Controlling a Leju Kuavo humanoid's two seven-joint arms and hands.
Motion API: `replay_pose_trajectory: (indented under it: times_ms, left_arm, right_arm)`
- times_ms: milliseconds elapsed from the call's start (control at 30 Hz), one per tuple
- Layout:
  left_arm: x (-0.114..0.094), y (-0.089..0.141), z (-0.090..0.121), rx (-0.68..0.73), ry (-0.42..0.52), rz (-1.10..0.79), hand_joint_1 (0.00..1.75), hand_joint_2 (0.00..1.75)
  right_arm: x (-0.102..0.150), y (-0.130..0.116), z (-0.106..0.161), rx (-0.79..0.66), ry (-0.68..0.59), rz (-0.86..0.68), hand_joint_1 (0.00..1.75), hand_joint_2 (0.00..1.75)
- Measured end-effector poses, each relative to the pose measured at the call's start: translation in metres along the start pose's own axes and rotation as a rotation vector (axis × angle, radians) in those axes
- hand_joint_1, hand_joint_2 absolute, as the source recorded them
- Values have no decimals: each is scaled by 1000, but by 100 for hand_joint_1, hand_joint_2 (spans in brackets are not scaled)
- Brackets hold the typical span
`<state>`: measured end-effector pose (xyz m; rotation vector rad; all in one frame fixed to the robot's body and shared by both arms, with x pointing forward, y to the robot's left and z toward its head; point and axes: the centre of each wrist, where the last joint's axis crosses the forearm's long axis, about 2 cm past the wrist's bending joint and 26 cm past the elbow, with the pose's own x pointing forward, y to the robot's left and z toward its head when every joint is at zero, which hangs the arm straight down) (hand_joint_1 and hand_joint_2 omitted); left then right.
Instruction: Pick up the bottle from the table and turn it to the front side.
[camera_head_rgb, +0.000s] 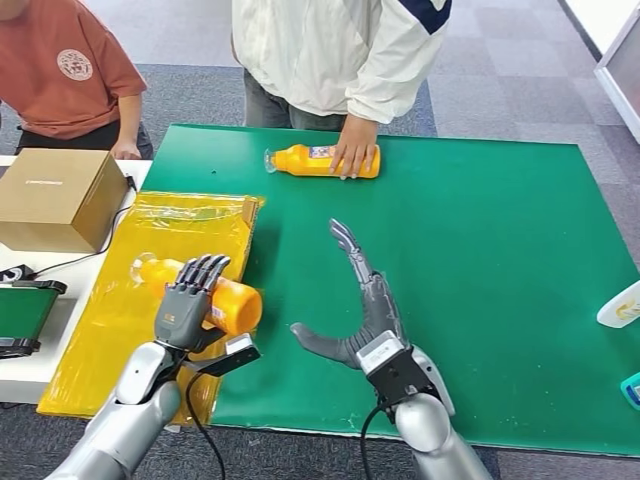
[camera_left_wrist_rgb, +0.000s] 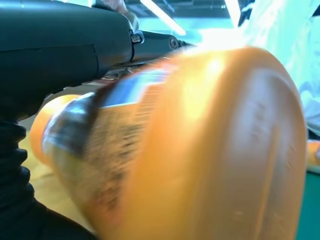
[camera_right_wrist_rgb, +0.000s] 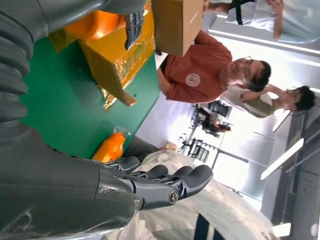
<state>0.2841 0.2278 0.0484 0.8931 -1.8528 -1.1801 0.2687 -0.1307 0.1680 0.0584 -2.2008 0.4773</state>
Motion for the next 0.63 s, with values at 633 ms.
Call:
replay_pose_trajectory:
  times_ms: [633]
  left_arm:
    - [9, 19, -4, 109, 11, 147, 0, 175]
  right_arm:
    - [15, -4, 2, -24, -58, -44, 0, 175]
